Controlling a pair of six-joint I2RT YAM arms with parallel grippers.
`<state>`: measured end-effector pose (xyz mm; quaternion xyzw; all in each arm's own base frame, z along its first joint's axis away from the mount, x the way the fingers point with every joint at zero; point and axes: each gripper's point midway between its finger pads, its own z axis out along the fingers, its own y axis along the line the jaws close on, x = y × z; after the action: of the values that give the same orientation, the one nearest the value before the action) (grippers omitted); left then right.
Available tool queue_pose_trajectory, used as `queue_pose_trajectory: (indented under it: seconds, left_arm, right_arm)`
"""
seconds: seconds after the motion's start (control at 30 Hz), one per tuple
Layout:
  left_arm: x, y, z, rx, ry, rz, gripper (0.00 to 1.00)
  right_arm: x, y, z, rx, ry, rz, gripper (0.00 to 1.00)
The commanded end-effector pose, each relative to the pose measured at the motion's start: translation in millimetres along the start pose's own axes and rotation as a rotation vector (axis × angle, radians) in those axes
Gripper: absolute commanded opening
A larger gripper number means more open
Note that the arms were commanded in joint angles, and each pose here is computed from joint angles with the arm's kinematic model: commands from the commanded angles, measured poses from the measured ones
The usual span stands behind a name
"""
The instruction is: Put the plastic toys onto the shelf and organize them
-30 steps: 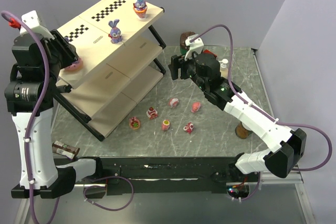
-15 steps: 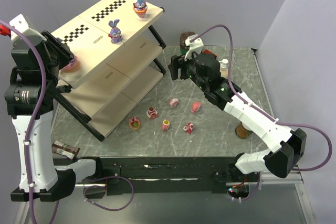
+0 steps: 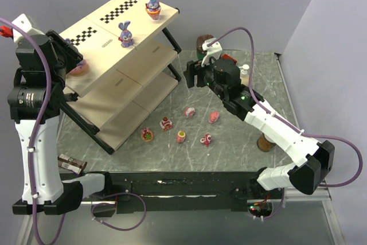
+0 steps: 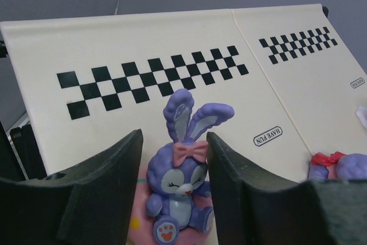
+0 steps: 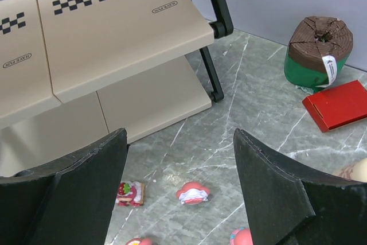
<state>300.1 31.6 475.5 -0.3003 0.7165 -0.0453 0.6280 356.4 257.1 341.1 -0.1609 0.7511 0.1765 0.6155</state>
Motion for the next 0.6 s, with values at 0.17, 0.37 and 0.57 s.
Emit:
queue_pose_trajectory:
  seconds: [0.17,0.37,0.57]
  left_arm:
    - [-19,-8,-13,0.037,-0.046,-0.032,0.65]
    - [-26,-15,-22,0.085,-0.065,-0.036,0.71]
    - [-42,-17,-42,0.128,-0.123,-0.025,0.82]
  right_arm:
    - [-7,-7,-4,0.025,-0.034,0.006,0.81]
    - [-6,-9,-5,0.028,-0.034,0.006,0.81]
    - [-8,-9,-8,0.028,-0.034,0.002,0.86]
